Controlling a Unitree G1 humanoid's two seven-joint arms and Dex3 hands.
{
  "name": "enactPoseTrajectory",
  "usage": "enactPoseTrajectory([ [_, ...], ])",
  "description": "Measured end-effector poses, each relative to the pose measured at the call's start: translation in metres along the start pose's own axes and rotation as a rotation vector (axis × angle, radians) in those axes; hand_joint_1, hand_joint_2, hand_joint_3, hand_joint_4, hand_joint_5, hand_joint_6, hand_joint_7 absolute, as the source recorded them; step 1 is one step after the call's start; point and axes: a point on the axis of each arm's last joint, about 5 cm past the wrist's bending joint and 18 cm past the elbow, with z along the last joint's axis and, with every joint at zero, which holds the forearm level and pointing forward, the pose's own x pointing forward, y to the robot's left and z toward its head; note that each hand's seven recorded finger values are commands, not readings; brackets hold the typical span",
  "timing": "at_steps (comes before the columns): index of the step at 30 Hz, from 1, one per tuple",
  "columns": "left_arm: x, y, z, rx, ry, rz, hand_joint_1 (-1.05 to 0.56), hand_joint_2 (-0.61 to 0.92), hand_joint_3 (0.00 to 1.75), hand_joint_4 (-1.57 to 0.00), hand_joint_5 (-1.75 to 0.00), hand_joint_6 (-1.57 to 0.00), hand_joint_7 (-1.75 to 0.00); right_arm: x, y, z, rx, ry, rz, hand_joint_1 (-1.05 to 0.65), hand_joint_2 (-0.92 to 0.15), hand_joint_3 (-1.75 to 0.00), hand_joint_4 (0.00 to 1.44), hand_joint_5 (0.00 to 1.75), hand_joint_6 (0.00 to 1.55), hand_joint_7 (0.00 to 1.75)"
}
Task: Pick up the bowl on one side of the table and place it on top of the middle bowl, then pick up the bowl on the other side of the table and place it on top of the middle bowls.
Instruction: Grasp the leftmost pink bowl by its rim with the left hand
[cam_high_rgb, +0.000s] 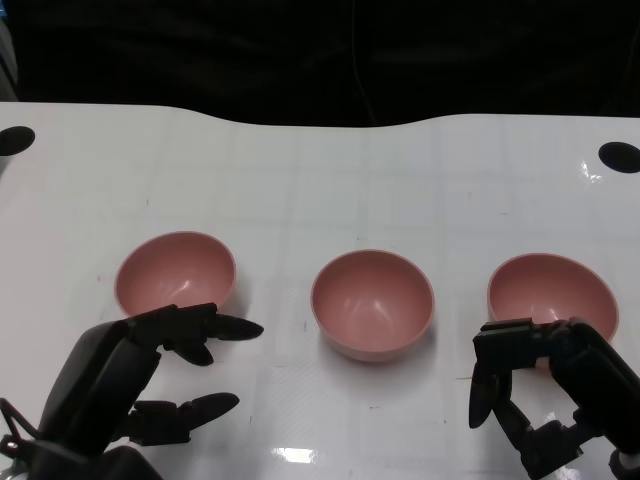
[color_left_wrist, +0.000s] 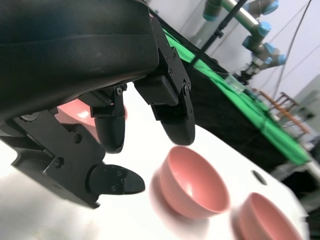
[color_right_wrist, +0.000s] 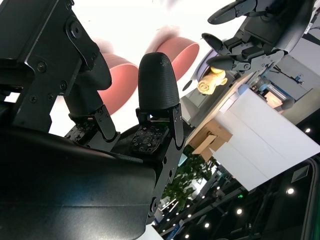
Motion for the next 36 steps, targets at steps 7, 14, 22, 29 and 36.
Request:
enactPoseTrajectory([
  [7, 0.003, 0.005, 0.011, 0.147, 0.045, 0.025, -0.35, 0.92, 0.01, -0.47, -0.75, -0.63, -0.01, 0.0, 0.0, 0.001, 0.0, -0.002, -0.001, 0.26, -0.04, -1.75, 1.01, 1.75, 0.95, 1.35],
  [14, 0.011, 0.016, 0.022, 0.456, 0.137, -0.059, -0.45, 0.9, 0.0, -0.34, -0.48, -0.43, 0.0, 0.0, 0.001, 0.001, 0.003, -0.001, -0.003, 0.25, -0.05, -1.75, 1.0, 1.73, 0.95, 1.36],
  [22, 0.031, 0.011, 0.031, 0.653, 0.257, -0.108, -0.52, 0.92, 0.0, -0.31, -0.38, -0.36, 0.0, -0.001, 0.002, 0.001, 0.005, 0.0, -0.007, 0.23, -0.06, -1.75, 1.0, 1.75, 0.94, 1.36],
  [29, 0.055, -0.004, 0.025, 0.74, 0.355, -0.161, -0.55, 0.92, 0.03, -0.36, -0.35, -0.37, -0.01, -0.001, 0.002, 0.001, 0.009, 0.0, -0.006, 0.24, -0.06, -1.75, 0.99, 1.75, 0.94, 1.36],
  [36, 0.07, -0.017, 0.012, 0.782, 0.409, -0.262, -0.55, 0.92, 0.11, -0.41, -0.29, -0.39, -0.01, -0.002, 0.003, 0.001, 0.009, 0.001, -0.005, 0.22, -0.06, -1.75, 0.99, 1.75, 0.93, 1.36],
])
